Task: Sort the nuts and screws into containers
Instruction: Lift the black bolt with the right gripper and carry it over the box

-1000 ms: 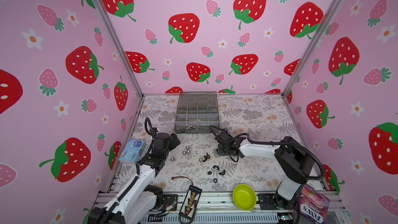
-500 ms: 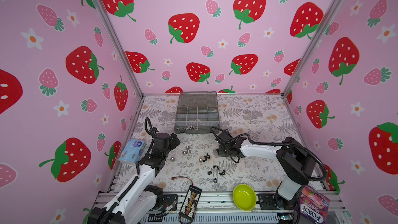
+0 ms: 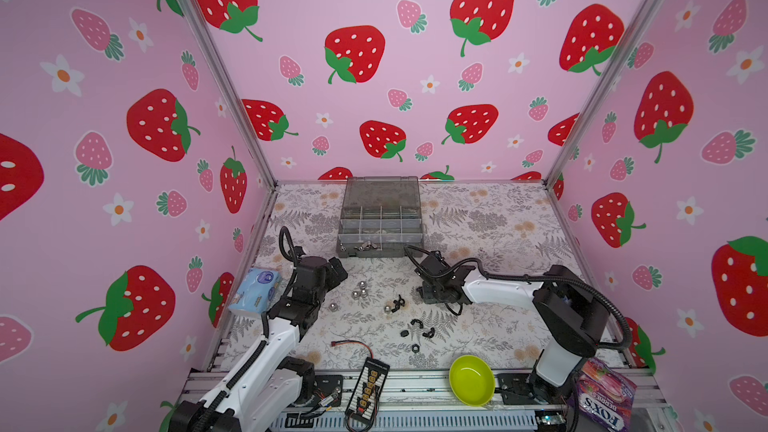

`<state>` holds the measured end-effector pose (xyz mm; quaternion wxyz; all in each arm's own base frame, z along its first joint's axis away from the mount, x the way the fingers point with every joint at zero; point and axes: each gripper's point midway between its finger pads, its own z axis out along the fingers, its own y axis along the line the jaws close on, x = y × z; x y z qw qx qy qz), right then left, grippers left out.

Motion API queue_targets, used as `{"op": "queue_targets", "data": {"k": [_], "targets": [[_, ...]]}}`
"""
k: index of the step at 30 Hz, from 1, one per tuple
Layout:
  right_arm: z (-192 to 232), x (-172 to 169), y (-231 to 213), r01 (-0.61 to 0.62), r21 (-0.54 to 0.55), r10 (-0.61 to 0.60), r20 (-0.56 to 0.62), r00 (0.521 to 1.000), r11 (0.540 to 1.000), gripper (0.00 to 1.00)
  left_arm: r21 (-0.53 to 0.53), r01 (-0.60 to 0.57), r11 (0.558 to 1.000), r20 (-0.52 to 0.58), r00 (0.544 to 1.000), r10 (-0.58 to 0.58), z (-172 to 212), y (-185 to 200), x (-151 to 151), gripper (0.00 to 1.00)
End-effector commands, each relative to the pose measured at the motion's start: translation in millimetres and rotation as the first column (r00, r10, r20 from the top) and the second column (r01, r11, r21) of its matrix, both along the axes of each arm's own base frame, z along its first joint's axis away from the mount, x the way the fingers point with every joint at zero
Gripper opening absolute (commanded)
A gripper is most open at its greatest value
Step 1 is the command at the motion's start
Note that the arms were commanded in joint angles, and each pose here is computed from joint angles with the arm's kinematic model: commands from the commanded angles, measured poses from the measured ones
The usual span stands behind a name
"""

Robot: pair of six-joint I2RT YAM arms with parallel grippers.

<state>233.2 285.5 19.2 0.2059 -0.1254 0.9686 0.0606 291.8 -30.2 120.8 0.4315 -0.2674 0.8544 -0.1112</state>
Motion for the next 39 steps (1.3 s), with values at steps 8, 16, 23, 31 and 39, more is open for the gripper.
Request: {"op": "queue_targets", "data": {"k": [8, 16, 23, 31, 39], "targets": [[5.8, -1.7, -5.1, -0.018, -0.039, 0.018, 0.01, 1.0, 0.999, 0.01, -0.009, -0.048, 0.999, 0.042, 0.998, 0.048, 17.9, 7.1, 2.8, 0.99], [62.9, 39.7, 27.3, -0.044, 0.016, 0.04, 0.19, 0.981, 0.999, 0.0, -0.007, -0.055, 0.998, 0.032, 0.998, 0.055, 15.9, 8.1, 1.7, 0.99], [93.0, 83.1, 57.7, -0.068, 0.044, 0.053, 0.275, 0.96, 0.997, 0.0, -0.011, -0.049, 0.999, 0.033, 0.998, 0.049, 15.9, 6.7, 2.6, 0.99], [100.1, 131.4, 74.0, -0.078, 0.069, 0.056, 0.279, 0.959, 0.995, 0.0, -0.023, -0.037, 0.999, 0.016, 0.999, 0.037, 12.3, 2.7, 5.6, 0.99], [80.3, 151.9, 62.5, -0.051, 0.048, 0.04, 0.214, 0.976, 0.998, 0.0, -0.022, -0.032, 0.999, 0.011, 0.999, 0.033, 10.2, 1.7, 8.0, 0.99]]}}
